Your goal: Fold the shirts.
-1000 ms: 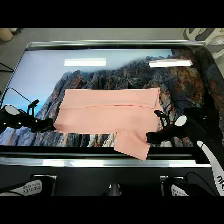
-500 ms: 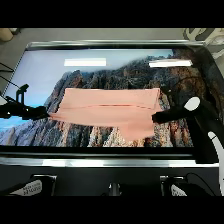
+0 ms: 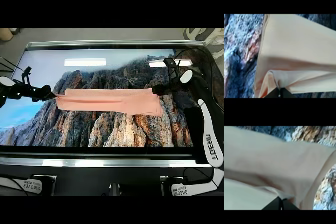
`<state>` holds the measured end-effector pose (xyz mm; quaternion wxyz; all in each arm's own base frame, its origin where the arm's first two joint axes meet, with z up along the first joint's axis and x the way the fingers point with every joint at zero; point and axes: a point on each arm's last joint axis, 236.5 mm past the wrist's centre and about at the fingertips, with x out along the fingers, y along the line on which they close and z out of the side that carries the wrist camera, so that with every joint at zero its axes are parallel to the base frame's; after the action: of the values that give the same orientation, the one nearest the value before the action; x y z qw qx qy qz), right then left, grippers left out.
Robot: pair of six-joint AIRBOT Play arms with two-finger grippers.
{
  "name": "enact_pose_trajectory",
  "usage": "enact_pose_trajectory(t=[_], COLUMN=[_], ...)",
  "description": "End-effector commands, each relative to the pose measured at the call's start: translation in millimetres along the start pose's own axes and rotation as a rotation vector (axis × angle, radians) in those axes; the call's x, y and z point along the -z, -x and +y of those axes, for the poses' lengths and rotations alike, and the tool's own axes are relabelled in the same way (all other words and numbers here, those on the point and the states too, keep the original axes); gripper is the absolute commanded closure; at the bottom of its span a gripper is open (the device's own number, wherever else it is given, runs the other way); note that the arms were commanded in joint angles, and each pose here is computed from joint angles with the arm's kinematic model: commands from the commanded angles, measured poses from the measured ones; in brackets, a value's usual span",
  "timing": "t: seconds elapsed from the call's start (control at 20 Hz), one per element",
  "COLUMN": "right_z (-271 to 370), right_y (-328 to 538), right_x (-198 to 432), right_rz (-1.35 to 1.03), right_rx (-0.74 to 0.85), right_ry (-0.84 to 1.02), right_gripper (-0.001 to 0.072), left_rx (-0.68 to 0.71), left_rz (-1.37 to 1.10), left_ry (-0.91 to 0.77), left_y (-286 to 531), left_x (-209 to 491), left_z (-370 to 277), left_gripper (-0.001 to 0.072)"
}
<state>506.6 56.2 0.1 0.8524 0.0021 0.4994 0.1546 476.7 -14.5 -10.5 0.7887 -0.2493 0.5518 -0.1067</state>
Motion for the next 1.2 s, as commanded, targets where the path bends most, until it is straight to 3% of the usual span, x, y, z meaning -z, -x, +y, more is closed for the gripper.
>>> enact_pose_trajectory(t=[0.0, 0.25, 0.3, 0.35, 0.4, 0.45, 0.55, 0.8, 1.15], right_z=[-19.4, -22.7, -22.8, -26.0, -27.4, -33.7, -58.8, -78.8, -18.1], right_y=[-32.8, -74.9, -75.0, -70.4, -61.9, -50.0, -26.8, -19.0, -74.7], right_x=[-28.4, 10.3, 10.1, 6.1, 1.9, -0.4, 10.9, 79.0, 57.5], right_rz=[-0.035, 0.097, 0.096, 0.084, 0.074, 0.069, 0.103, 0.303, 0.227], right_rx=[0.026, -0.004, -0.003, -0.002, -0.024, -0.049, -0.087, -0.236, -0.494], right_ry=[-0.023, -0.058, -0.062, -0.073, -0.096, -0.106, -0.144, -0.195, -0.342], right_gripper=[0.0696, 0.0691, 0.0674, 0.0507, 0.0256, 0.0099, 0.0025, -0.0008, -0.0008], left_rx=[0.027, 0.027, 0.027, 0.027, 0.032, 0.037, 0.044, 0.056, 0.1], left_rz=[0.0, 0.116, 0.137, 0.143, 0.149, 0.144, 0.097, -0.069, -0.175], left_ry=[0.037, 0.083, 0.11, 0.13, 0.129, 0.121, 0.102, 0.007, -0.142], left_y=[-34.2, -80.4, -82.2, -80.2, -74.1, -64.4, -37.3, 29.7, 89.1], left_x=[-31.4, -9.0, -4.1, -3.4, -5.2, -10.7, -29.3, -59.1, -54.2], left_z=[-2.3, 11.0, 12.1, 13.3, 12.9, 12.8, 9.1, -34.9, -112.6], left_gripper=[0.0679, 0.0678, 0.063, 0.0419, 0.0154, 0.0146, 0.0148, 0.015, 0.0151])
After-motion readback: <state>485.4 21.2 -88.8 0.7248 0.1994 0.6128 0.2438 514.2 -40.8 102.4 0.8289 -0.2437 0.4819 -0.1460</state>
